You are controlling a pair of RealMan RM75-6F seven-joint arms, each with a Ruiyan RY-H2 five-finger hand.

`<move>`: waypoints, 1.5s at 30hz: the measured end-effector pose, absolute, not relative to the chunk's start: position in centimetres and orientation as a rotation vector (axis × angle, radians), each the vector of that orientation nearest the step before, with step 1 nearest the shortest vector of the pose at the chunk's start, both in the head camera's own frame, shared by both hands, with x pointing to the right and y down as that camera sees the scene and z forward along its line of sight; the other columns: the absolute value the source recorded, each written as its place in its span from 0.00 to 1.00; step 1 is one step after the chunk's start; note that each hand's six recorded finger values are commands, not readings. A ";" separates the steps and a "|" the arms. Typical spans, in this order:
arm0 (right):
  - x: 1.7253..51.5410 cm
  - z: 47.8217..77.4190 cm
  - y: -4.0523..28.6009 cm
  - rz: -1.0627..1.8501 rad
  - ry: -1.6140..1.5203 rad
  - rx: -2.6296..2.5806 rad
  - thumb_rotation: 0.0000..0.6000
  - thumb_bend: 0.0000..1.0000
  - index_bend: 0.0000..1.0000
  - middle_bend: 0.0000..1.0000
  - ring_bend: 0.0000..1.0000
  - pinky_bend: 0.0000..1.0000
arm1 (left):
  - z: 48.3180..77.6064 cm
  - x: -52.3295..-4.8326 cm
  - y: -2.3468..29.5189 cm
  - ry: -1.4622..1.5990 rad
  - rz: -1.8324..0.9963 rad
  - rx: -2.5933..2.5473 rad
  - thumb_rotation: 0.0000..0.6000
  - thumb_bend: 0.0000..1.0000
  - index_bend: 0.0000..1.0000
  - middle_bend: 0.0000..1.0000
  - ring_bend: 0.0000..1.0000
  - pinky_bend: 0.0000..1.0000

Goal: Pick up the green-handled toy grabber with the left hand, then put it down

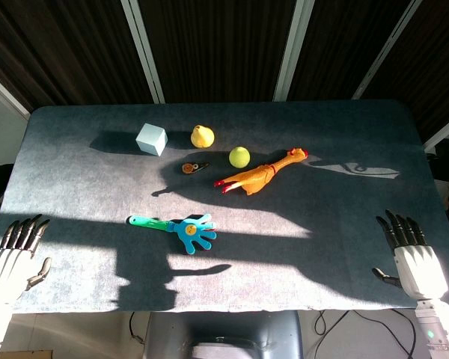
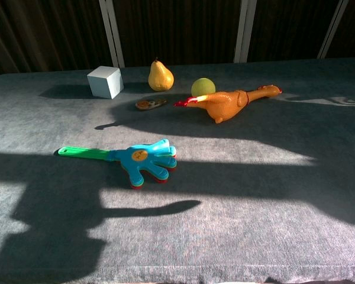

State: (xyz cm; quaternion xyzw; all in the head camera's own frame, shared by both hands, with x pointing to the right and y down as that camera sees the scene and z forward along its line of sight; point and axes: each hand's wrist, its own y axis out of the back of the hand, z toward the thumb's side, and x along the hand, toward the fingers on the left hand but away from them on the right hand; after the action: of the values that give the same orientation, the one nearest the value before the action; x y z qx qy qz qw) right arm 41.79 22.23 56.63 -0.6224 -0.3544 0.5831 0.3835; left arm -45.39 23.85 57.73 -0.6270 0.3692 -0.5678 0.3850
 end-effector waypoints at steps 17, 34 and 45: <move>41.3 56.7 22.5 1.479 -0.902 -1.624 1.00 0.09 0.00 0.00 0.00 0.00 | 62.6 -41.8 23.0 0.862 -1.415 -1.788 1.00 0.42 0.00 0.00 0.00 0.00; 40.6 58.2 22.8 1.508 -0.862 -1.666 1.00 0.09 0.00 0.00 0.00 0.00 | 71.2 -30.2 19.4 0.712 -1.299 -2.113 1.00 0.41 0.09 0.00 0.00 0.00; 41.0 57.7 22.6 1.509 -0.884 -1.682 1.00 0.09 0.00 0.00 0.00 0.00 | 74.0 -26.9 18.0 0.681 -1.308 -2.089 1.00 0.40 0.23 0.00 0.00 0.00</move>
State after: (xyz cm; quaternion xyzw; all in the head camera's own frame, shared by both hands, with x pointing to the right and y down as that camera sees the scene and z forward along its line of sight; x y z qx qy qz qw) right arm 41.02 22.61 57.66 -0.6493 -0.3412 0.5825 0.3502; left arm -26.95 18.05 74.04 -0.7823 0.2550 -0.4898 0.2883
